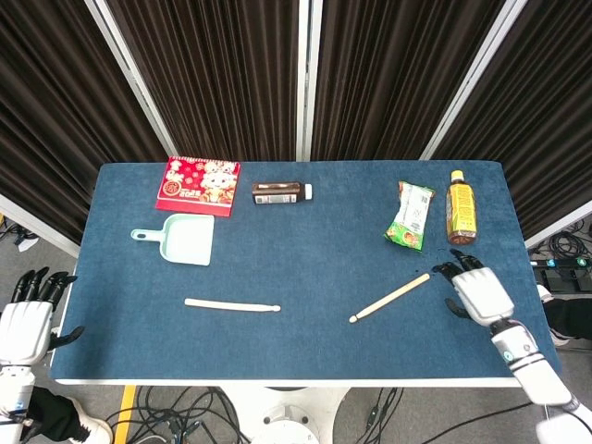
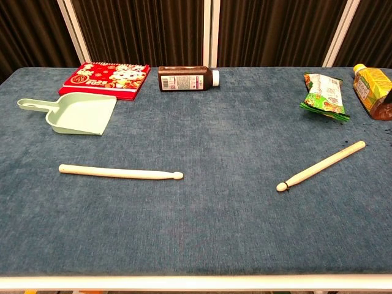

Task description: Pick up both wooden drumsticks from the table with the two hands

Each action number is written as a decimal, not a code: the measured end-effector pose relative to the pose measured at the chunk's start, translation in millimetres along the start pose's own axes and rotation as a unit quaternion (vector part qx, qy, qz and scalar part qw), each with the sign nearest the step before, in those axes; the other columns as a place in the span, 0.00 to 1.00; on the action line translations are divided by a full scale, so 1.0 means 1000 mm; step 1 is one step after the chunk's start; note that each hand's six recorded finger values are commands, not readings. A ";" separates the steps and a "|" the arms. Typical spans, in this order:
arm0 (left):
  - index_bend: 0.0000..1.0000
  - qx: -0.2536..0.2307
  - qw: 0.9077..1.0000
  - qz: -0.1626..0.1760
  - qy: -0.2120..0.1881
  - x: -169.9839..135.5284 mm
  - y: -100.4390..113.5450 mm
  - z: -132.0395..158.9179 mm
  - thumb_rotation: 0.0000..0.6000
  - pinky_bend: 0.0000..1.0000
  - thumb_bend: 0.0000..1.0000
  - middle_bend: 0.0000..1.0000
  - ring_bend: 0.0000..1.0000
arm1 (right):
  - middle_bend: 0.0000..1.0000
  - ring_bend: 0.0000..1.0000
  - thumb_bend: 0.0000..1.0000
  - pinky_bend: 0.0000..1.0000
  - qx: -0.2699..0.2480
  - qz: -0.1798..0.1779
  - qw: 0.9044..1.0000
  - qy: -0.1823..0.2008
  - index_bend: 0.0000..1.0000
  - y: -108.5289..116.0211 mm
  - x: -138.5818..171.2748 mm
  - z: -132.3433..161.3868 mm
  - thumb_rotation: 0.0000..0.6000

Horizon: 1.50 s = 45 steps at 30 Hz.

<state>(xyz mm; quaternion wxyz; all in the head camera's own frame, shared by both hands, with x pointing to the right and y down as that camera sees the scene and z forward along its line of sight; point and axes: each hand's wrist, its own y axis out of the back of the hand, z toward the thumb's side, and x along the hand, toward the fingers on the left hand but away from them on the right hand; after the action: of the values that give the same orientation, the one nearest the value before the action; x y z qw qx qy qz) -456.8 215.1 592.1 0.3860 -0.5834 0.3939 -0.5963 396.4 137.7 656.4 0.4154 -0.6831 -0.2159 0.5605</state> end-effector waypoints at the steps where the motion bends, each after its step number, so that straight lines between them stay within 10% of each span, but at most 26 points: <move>1: 0.21 0.000 1.000 -0.001 0.001 0.000 0.000 0.000 1.00 0.09 0.00 0.17 0.06 | 0.35 0.11 0.13 0.23 0.009 0.007 1.000 0.004 0.32 -0.005 -0.007 0.001 1.00; 15: 0.21 -0.001 1.000 -0.010 0.013 -0.001 -0.004 -0.005 1.00 0.09 0.00 0.17 0.06 | 0.44 0.18 0.16 0.28 0.106 0.024 0.994 0.029 0.44 -0.056 -0.069 0.016 1.00; 45: 0.21 -0.002 1.000 -0.011 0.016 -0.001 -0.006 -0.007 1.00 0.09 0.00 0.17 0.06 | 0.49 0.23 0.34 0.29 0.104 0.016 0.993 0.061 0.52 -0.072 -0.076 0.031 1.00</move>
<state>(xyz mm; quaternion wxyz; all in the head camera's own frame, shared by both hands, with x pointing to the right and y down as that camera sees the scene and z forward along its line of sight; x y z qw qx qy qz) -464.2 218.9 597.4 0.3720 -0.5791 0.3949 -0.6085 358.5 130.1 758.8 0.4873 -0.6723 -0.1197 0.5442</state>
